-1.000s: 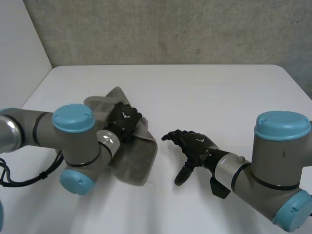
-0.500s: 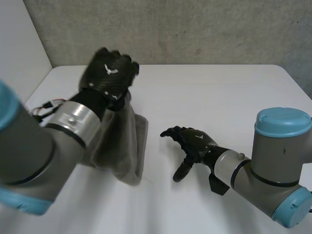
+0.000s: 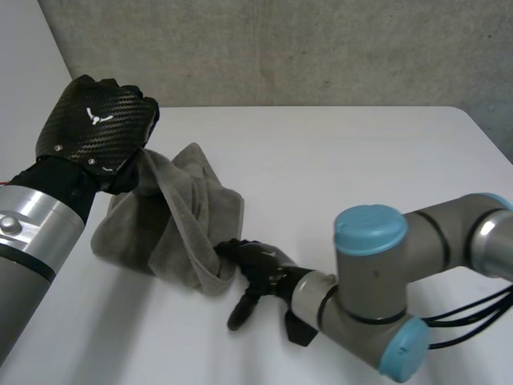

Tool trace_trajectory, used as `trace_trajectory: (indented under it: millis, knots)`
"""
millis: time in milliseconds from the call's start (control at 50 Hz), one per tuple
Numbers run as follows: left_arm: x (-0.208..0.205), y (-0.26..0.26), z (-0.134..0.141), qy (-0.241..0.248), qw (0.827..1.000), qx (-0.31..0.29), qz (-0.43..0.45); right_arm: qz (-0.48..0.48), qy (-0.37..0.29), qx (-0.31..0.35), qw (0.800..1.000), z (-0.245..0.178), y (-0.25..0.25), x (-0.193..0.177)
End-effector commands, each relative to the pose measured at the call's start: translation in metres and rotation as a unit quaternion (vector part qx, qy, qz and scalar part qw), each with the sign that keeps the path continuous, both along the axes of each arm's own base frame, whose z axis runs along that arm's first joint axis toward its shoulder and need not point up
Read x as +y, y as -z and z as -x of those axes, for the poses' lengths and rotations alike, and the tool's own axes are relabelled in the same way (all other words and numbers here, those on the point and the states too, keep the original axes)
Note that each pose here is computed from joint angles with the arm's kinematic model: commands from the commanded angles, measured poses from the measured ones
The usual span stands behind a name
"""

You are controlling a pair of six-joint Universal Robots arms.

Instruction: Fold the towel.

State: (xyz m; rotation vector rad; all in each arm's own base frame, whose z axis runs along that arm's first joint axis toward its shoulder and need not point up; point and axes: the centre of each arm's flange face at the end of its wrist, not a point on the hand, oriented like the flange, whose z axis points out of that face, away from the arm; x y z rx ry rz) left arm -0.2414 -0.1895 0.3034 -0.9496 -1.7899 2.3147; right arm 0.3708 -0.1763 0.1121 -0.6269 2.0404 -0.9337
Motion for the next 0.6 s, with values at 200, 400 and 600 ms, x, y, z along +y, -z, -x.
trace_trajectory:
  millis: [200, 400, 600]
  knots:
    - [0.002, -0.014, -0.007, -0.012, 1.0, 0.013, 0.02, 0.066, 0.037, 0.015, 0.997, -0.023, -0.002, -0.01]
    - [-0.014, -0.04, -0.017, -0.037, 0.997, 0.038, 0.052, 0.211, 0.104, -0.099, 0.967, 0.03, -0.147, -0.065]
    - [-0.01, -0.061, -0.017, -0.017, 0.995, 0.094, 0.014, 0.318, 0.017, 0.003, 0.948, 0.063, -0.238, -0.027]
